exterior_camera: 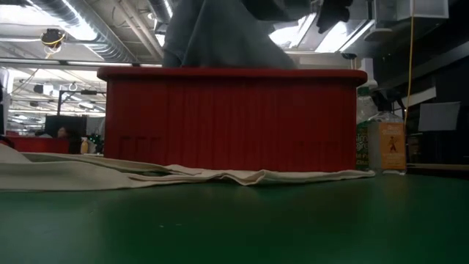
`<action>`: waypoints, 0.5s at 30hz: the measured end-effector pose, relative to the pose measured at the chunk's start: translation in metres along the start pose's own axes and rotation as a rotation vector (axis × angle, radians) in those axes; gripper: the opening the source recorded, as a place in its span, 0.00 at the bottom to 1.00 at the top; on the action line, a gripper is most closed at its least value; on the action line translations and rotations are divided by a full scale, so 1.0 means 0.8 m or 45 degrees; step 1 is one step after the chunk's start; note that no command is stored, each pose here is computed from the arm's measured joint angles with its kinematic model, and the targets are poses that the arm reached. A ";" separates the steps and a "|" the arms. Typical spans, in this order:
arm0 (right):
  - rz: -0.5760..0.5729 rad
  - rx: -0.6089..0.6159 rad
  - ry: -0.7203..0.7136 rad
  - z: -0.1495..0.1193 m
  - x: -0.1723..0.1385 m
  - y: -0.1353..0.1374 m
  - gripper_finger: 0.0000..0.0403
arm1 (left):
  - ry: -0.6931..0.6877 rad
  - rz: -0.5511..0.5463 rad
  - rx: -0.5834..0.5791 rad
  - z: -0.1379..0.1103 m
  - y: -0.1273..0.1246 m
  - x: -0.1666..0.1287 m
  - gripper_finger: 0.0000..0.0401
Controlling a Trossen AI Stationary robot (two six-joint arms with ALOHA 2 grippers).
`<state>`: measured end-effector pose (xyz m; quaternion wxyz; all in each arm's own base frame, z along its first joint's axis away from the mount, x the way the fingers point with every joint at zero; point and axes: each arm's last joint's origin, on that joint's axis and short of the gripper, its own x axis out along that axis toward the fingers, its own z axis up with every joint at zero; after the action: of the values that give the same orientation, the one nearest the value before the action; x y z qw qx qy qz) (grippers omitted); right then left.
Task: Fold laundry
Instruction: Fold the blue jeans
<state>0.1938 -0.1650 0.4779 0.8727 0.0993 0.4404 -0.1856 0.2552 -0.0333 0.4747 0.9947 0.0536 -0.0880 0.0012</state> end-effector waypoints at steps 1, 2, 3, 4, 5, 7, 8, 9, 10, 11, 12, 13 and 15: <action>0.000 0.010 0.000 0.000 0.000 0.000 0.41 | 0.041 -0.055 0.000 -0.003 -0.009 -0.001 0.01; 0.000 0.012 -0.001 0.000 -0.001 0.000 0.41 | 0.082 -0.105 0.001 -0.006 -0.019 -0.003 0.01; -0.001 0.014 -0.003 -0.001 -0.002 0.000 0.41 | 0.128 -0.149 0.004 -0.010 -0.028 -0.005 0.01; -0.001 0.015 -0.004 -0.001 -0.002 0.001 0.41 | 0.174 -0.190 0.009 -0.014 -0.038 -0.007 0.01; 0.001 0.015 -0.004 -0.001 -0.002 0.001 0.41 | 0.213 -0.230 0.014 -0.017 -0.047 -0.009 0.01; 0.018 0.015 -0.008 -0.001 -0.002 0.001 0.41 | 0.279 -0.311 0.025 -0.022 -0.065 -0.015 0.01; 0.032 0.015 -0.011 0.000 -0.002 0.001 0.41 | 0.308 -0.352 0.031 -0.024 -0.073 -0.019 0.01; 0.050 0.015 -0.016 0.000 -0.002 0.002 0.41 | 0.334 -0.397 0.036 -0.025 -0.081 -0.022 0.01; 0.071 0.015 -0.021 0.000 -0.002 0.003 0.41 | 0.361 -0.441 0.042 -0.027 -0.088 -0.026 0.01; 0.098 0.015 -0.027 0.000 -0.002 0.003 0.41 | 0.393 -0.483 0.050 -0.029 -0.096 -0.031 0.01; 0.127 0.015 -0.034 0.000 -0.002 0.004 0.41 | 0.434 -0.521 0.063 -0.032 -0.103 -0.035 0.01; 0.163 0.015 -0.043 0.000 -0.002 0.005 0.41 | 0.478 -0.560 0.077 -0.035 -0.109 -0.041 0.01; 0.244 0.015 -0.062 0.001 -0.003 0.007 0.41 | 0.572 -0.623 0.097 -0.045 -0.122 -0.048 0.01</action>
<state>0.1958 -0.1594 0.4800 0.8964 0.1415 0.4064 -0.1062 0.2248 -0.1265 0.4222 0.9573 0.1085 0.1492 -0.2226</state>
